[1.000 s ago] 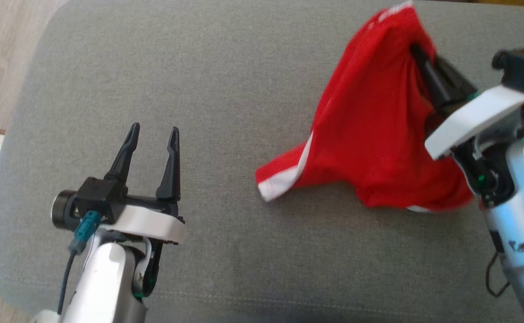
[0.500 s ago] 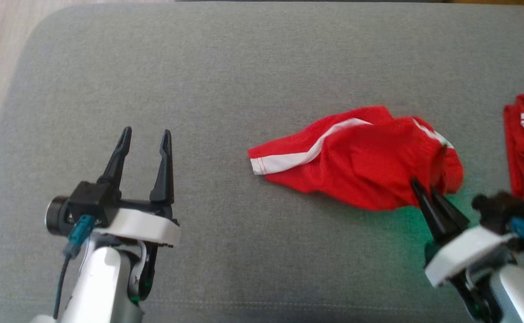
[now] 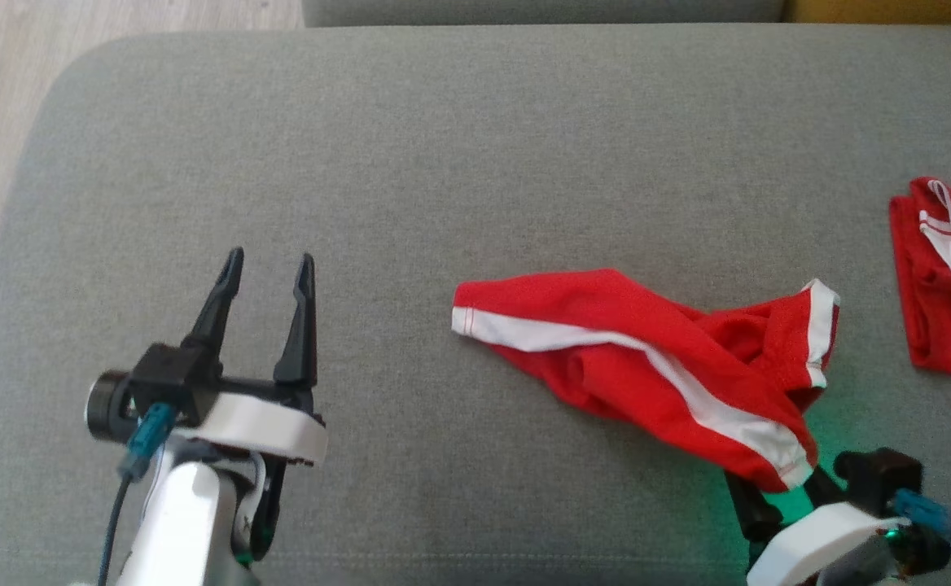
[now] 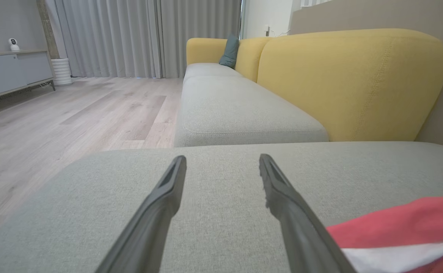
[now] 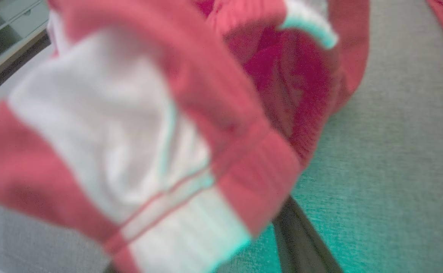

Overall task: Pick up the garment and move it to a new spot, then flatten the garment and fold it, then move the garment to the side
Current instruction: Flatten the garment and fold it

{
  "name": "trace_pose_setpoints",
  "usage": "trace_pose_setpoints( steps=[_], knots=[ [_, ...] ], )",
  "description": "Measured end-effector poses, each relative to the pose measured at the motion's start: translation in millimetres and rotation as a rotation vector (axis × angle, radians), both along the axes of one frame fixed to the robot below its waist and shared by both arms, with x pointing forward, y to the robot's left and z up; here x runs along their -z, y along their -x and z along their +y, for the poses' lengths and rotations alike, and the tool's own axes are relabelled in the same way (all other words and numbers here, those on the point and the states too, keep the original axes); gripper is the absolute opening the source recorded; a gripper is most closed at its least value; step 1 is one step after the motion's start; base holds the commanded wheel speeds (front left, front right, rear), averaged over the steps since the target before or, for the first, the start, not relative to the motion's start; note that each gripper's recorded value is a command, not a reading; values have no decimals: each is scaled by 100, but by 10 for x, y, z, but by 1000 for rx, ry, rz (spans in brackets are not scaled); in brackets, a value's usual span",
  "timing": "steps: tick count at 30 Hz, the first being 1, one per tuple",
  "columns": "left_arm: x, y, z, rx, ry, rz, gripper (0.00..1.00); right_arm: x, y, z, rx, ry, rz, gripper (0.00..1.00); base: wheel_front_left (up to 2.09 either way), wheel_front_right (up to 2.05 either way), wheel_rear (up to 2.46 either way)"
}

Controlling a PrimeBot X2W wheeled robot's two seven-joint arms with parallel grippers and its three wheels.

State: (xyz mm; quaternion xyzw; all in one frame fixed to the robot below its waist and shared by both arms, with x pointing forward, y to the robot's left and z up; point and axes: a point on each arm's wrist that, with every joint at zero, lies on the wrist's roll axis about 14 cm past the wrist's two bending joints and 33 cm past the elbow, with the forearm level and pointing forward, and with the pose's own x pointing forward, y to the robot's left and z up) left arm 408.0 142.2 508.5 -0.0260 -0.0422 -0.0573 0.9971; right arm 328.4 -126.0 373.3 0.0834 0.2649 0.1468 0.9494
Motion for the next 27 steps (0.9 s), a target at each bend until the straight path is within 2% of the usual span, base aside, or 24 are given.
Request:
trace_pose_setpoints(
  steps=[7,27],
  knots=[
    [72,90,1,-2,1,23,100,-429,-185,-45,80,-58,-153,100,0,0,0],
    [-34,112,37,-15,0,-7,100,-1306,-382,-403,162,-17,-394,100,0,0,0]
  ],
)
